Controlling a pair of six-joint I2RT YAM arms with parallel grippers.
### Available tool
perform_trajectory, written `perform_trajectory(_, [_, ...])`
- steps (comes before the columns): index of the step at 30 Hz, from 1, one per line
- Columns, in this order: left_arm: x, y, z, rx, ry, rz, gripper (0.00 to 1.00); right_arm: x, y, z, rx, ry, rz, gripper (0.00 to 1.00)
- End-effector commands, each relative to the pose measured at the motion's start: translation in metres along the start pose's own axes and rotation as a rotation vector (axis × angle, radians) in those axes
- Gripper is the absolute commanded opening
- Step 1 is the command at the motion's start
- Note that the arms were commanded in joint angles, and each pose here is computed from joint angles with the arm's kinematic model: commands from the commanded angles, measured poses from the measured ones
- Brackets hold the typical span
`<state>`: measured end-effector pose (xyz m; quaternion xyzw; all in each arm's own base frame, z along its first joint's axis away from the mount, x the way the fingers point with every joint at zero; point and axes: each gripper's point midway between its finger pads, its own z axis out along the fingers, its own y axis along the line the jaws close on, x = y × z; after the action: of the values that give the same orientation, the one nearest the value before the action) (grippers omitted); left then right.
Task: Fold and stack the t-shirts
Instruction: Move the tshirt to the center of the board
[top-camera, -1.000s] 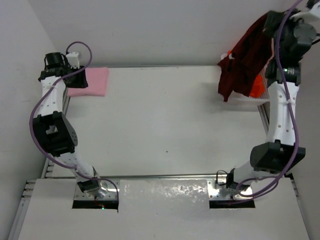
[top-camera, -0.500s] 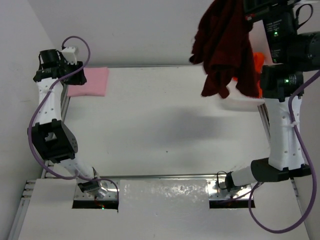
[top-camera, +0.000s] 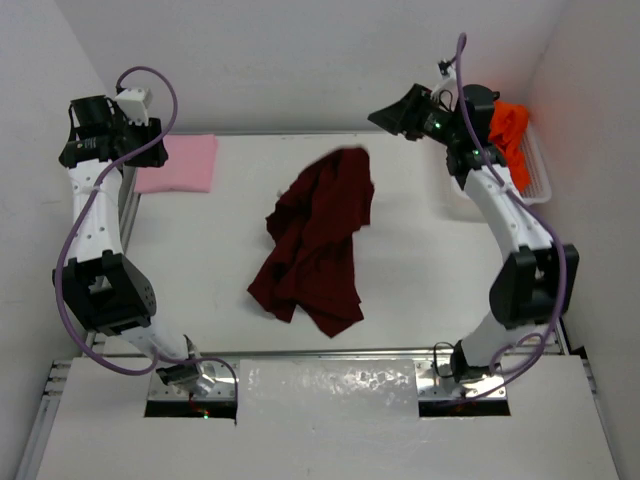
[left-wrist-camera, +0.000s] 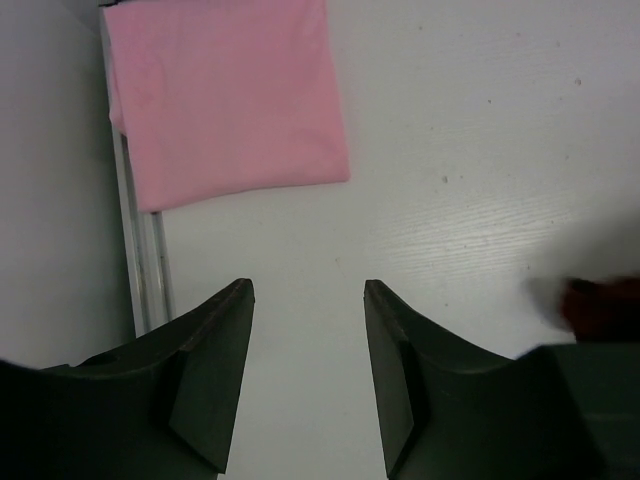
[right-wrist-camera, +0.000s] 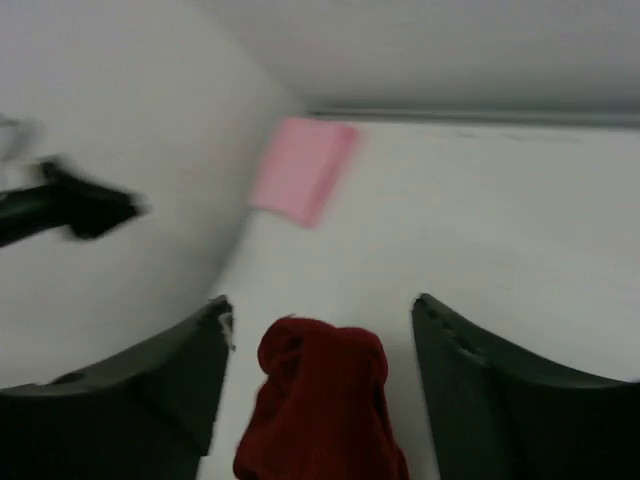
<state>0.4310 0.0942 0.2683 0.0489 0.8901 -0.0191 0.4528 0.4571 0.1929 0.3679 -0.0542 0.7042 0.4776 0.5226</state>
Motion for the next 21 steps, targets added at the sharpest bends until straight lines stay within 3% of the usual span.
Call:
perform_trajectory(1, [-0.017, 0.001, -0.016, -0.005, -0.066, 0.039, 0.47, 0.012, -0.113, -0.023, 0.322, 0.138, -0.079, 0.76])
perform_trajectory(2, [-0.015, 0.001, -0.015, 0.001, -0.059, 0.039, 0.47, 0.065, -0.154, -0.034, 0.467, 0.350, 0.008, 0.87])
perform_trajectory(3, [-0.012, 0.000, -0.015, 0.003, -0.046, 0.038, 0.47, 0.072, -0.154, -0.028, 0.489, 0.423, -0.074, 0.97])
perform_trajectory(6, [0.000, -0.002, -0.012, 0.020, -0.016, 0.031, 0.47, 0.072, -0.121, -0.011, 0.504, 0.484, -0.265, 0.99])
perform_trajectory(7, [0.009, -0.002, -0.009, 0.028, 0.010, 0.019, 0.47, 0.103, -0.103, 0.001, 0.509, 0.537, -0.341, 0.99])
perform_trajectory(9, [0.019, -0.001, -0.008, 0.032, 0.034, 0.010, 0.47, 0.123, -0.076, 0.017, 0.445, 0.531, -0.434, 0.99])
perform_trajectory(10, [0.027, 0.000, -0.007, 0.033, 0.052, -0.002, 0.47, 0.161, -0.055, 0.022, 0.381, 0.585, -0.453, 0.99])
perform_trajectory(11, [0.032, 0.000, -0.007, 0.032, 0.060, -0.013, 0.47, 0.174, -0.044, 0.031, 0.337, 0.585, -0.481, 0.85])
perform_trajectory(13, [0.039, 0.003, -0.008, 0.026, 0.065, -0.021, 0.47, 0.225, -0.031, 0.038, 0.289, 0.670, -0.495, 0.12])
perform_trajectory(14, [0.048, 0.002, -0.006, 0.030, 0.082, -0.032, 0.47, 0.233, -0.033, 0.044, 0.327, 0.661, -0.498, 0.00])
perform_trajectory(15, [0.051, 0.002, -0.005, 0.034, 0.086, -0.035, 0.47, 0.245, -0.034, 0.047, 0.329, 0.673, -0.497, 0.00])
perform_trajectory(16, [0.056, -0.001, -0.004, 0.048, 0.095, -0.042, 0.47, 0.266, -0.041, 0.051, 0.336, 0.703, -0.487, 0.03])
perform_trajectory(17, [0.064, -0.005, -0.002, 0.066, 0.112, -0.051, 0.47, 0.272, -0.046, 0.056, 0.361, 0.701, -0.462, 0.49])
perform_trajectory(19, [0.076, -0.013, 0.000, 0.108, 0.140, -0.063, 0.47, 0.286, -0.059, 0.071, 0.398, 0.733, -0.444, 0.74])
perform_trajectory(20, [0.085, -0.017, 0.002, 0.124, 0.165, -0.073, 0.47, 0.295, -0.065, 0.068, 0.433, 0.774, -0.455, 0.94])
perform_trajectory(21, [0.091, -0.019, 0.004, 0.134, 0.176, -0.080, 0.47, 0.296, -0.069, 0.072, 0.458, 0.782, -0.470, 0.99])
